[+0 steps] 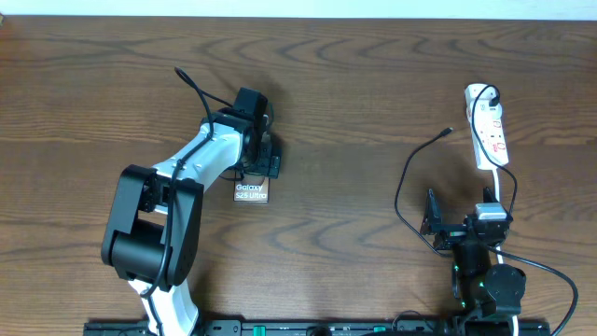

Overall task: Plug charger to phone and switch on socket
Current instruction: 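Lower the left gripper and close it on the phone's edge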

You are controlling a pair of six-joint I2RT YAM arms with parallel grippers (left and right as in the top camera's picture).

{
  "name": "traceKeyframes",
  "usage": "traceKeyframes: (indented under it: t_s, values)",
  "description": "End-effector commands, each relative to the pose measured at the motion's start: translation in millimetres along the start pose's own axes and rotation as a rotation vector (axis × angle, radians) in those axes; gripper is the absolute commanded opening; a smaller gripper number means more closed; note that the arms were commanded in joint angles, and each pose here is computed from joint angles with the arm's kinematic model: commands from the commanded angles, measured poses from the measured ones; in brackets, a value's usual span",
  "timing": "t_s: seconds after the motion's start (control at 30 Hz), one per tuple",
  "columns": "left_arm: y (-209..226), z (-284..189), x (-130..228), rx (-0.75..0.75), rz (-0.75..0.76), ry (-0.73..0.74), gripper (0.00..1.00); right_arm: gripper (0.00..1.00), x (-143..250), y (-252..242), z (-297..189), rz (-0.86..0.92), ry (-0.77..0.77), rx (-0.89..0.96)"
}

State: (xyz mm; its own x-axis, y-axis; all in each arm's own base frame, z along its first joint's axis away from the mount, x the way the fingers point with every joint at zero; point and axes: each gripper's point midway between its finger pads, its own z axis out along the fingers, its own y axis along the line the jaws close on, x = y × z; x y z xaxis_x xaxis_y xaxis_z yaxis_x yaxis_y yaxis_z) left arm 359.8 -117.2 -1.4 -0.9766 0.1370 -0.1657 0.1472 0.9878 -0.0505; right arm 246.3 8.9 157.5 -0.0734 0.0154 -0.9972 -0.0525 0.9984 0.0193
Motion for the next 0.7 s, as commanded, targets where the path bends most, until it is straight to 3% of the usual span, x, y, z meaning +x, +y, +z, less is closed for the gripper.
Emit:
traceKeyframes:
  t_s: [0.0, 0.17, 0.3, 0.4, 0.67]
  values:
    - [1.6, 13.7, 12.6, -0.005, 0.008, 0.057, 0.94, 0.99, 0.5, 1.0, -0.2, 0.01, 0.0, -0.003]
    - [2.1, 13.5, 15.6, -0.007, 0.008, 0.07, 0.93, 0.99, 0.5, 1.0, -0.2, 0.01, 0.0, -0.003]
    - [2.1, 13.5, 16.4, -0.007, 0.008, 0.073, 0.79, 0.99, 0.5, 1.0, -0.2, 0.01, 0.0, -0.003]
    - [2.1, 13.5, 16.5, -0.007, 0.007, 0.073, 0.6, 0.99, 0.5, 1.0, -0.2, 0.01, 0.0, -0.003]
    - [0.9, 7.8, 14.5, -0.001, 0.007, 0.064, 0.57, 0.99, 0.5, 1.0, -0.2, 0.01, 0.0, -0.003]
